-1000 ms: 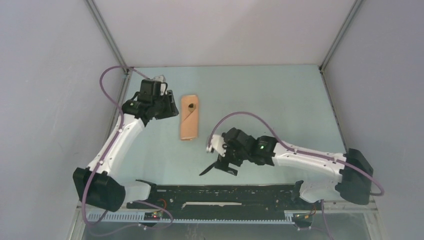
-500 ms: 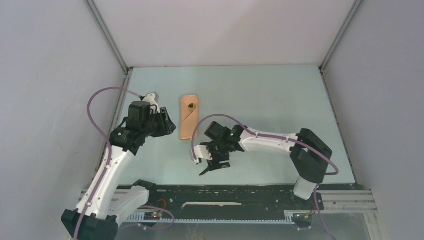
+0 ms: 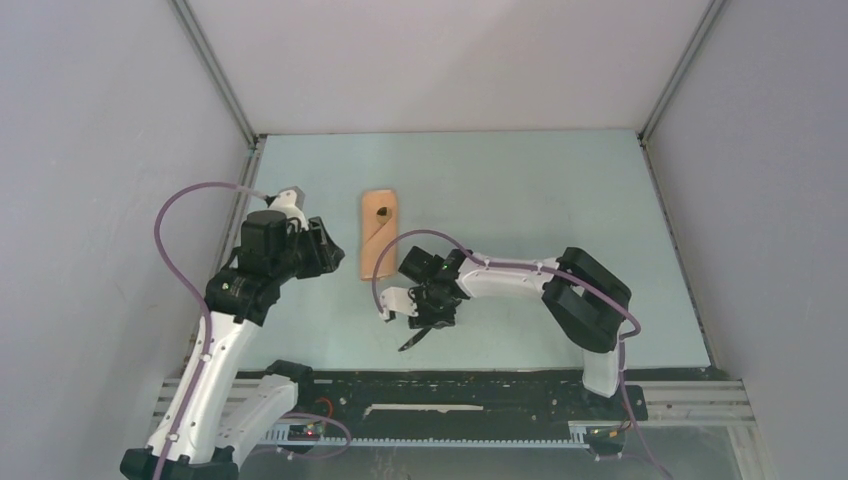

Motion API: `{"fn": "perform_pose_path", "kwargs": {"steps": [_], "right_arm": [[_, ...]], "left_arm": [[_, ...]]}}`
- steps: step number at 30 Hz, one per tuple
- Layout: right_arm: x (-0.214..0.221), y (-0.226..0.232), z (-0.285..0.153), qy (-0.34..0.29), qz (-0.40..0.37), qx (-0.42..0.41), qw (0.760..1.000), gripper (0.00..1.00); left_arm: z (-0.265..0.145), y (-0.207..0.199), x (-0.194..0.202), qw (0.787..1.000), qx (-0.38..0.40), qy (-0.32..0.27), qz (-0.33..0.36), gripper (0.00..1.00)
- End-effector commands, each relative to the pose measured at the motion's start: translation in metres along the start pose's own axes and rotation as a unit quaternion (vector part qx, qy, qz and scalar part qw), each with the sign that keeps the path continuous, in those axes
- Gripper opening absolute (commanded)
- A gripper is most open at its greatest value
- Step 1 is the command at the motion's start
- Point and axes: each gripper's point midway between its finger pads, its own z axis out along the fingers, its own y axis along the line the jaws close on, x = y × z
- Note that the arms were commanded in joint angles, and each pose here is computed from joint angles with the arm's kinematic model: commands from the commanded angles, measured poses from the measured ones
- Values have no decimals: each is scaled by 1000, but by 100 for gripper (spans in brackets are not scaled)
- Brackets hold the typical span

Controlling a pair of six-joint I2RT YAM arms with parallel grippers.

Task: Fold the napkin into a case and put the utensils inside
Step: Rotate the knife from the center of the board.

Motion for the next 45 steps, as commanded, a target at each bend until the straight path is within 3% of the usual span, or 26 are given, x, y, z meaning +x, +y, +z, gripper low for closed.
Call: {"fn": "perform_pose_path", "kwargs": {"steps": [1, 8, 14, 19, 22, 27, 32, 35, 36, 37, 38, 40, 43, 45], "right_arm": [[8, -2, 14, 47, 78, 39, 995, 40], [3, 31, 11, 62, 206, 5, 977, 8], [9, 39, 6, 51, 330, 33, 942, 0], [20, 35, 2, 48, 404, 68, 911, 0], [17, 31, -7, 12, 455, 65, 888, 0], [-2, 24, -21, -93, 551, 25, 829, 0], [2, 14, -25, -129, 629, 36, 765, 0], [4, 12, -26, -130, 657, 49, 741, 0], [6, 11, -28, -128, 665, 61, 734, 2], [10, 10, -31, -125, 675, 76, 724, 9], [15, 11, -34, -119, 686, 89, 713, 16], [20, 19, -41, -115, 700, 91, 699, 25], [32, 31, -52, -117, 707, 107, 689, 47], [44, 35, -65, -115, 709, 124, 685, 54]], "left_arm": [[-11, -1, -13, 1000, 1, -19, 8, 56], [-9, -5, -9, 1000, 9, -10, -5, 56], [2, -17, -1, 998, 43, 10, -36, 56], [20, -28, 14, 994, 74, 42, -74, 56], [32, -39, 28, 985, 110, 67, -113, 56], [54, -53, 55, 962, 173, 79, -195, 57], [70, -63, 85, 952, 191, 107, -215, 57], [77, -74, 104, 952, 184, 134, -203, 57], [79, -78, 111, 952, 180, 144, -201, 57], [81, -82, 117, 952, 170, 153, -204, 66], [83, -86, 127, 947, 157, 172, -219, 68], [82, -96, 149, 935, 139, 208, -253, 68], [76, -111, 176, 922, 109, 240, -286, 67], [73, -121, 194, 906, 82, 274, -312, 66]]}}
